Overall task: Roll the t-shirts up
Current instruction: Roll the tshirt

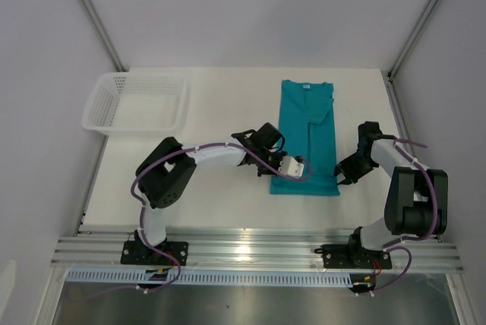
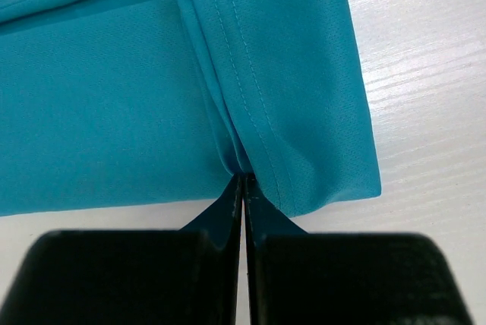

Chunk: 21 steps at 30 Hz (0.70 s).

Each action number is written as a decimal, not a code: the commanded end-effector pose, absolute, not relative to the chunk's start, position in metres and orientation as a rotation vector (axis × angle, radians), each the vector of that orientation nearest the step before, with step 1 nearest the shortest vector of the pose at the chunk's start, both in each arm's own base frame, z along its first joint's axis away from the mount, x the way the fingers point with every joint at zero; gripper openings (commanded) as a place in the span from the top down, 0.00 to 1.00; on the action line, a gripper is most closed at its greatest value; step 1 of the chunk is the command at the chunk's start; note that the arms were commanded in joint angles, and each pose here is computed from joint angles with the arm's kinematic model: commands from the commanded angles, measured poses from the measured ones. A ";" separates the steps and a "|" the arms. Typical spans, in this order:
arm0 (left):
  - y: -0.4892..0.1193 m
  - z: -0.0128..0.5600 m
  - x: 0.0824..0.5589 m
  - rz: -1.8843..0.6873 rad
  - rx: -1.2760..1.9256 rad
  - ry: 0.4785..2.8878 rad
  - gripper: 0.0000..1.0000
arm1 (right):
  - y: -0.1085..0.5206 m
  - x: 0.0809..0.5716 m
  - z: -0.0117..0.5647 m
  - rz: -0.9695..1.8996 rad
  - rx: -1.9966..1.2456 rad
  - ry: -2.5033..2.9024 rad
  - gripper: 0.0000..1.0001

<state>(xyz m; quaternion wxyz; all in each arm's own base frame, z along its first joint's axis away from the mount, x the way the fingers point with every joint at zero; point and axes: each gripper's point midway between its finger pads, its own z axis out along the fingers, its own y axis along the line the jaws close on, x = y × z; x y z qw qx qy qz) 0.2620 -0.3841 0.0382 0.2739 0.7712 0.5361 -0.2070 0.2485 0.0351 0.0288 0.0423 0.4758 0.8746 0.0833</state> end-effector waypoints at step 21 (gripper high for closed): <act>-0.387 0.106 0.339 -0.234 1.775 1.533 0.60 | 0.044 0.257 0.067 0.272 1.194 2.643 0.70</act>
